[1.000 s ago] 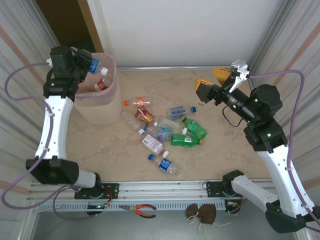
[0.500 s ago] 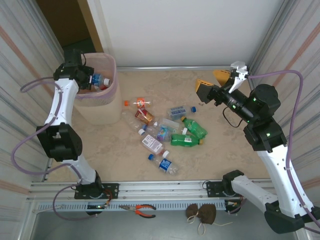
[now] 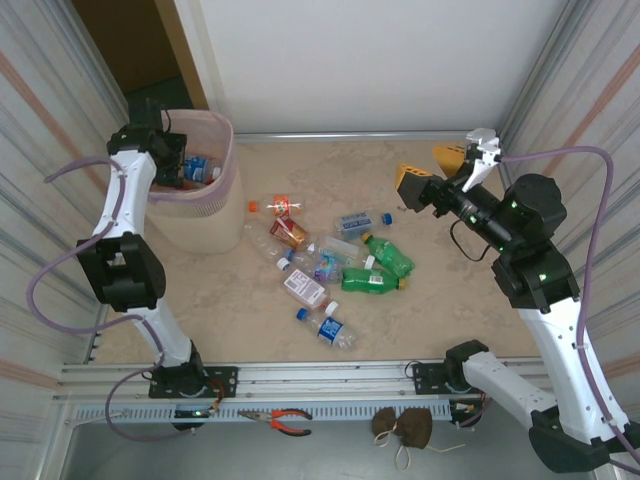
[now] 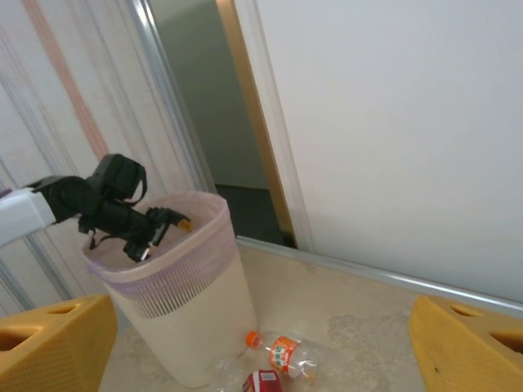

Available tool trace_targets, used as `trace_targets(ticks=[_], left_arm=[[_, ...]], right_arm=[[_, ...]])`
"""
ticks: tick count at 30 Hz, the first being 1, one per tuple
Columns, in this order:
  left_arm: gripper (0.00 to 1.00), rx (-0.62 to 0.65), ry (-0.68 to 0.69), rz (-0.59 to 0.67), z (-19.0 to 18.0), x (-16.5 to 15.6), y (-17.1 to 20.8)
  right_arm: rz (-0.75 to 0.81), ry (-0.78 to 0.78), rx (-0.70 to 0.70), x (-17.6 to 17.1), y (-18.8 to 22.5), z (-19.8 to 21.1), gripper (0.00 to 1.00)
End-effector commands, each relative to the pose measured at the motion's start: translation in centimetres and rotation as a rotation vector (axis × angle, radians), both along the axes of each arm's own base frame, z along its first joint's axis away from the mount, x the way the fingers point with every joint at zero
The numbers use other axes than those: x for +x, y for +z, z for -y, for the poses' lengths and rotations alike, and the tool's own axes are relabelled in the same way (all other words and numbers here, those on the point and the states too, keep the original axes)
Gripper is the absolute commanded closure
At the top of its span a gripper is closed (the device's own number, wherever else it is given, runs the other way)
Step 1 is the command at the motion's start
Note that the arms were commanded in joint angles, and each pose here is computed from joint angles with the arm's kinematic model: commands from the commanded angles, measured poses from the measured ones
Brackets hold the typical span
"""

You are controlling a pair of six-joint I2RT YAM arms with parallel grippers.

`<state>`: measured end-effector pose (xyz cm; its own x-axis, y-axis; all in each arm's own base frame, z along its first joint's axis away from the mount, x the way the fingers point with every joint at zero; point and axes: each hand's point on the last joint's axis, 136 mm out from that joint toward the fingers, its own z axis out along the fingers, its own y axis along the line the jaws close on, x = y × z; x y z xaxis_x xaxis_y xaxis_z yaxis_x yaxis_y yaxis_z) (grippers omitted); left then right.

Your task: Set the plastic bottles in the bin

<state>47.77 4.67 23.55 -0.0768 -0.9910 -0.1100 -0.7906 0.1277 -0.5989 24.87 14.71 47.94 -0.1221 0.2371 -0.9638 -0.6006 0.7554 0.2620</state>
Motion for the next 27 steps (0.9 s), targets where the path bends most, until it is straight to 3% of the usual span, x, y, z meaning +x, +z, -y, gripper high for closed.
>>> trace_targets(ticks=[1,15,22,27], left_arm=[[0.20,-0.005,0.015,0.015,-0.5,-0.6,1.7],[0.18,0.044,-0.059,0.157,0.1,-2.3,7.7],[0.19,0.175,-0.295,0.362,2.4,-2.2,12.4],[0.21,0.311,-0.482,0.513,5.2,-3.5,15.1]], right_arm=[[-0.018,-0.033,0.001,0.1,-0.3,0.7,0.09],[-0.151,-0.092,-0.035,1.4,-3.6,1.3,0.10],[-0.360,-0.164,-0.124,3.4,-9.0,1.9,0.11],[-0.614,-0.241,-0.133,5.5,-14.3,3.0,0.13]])
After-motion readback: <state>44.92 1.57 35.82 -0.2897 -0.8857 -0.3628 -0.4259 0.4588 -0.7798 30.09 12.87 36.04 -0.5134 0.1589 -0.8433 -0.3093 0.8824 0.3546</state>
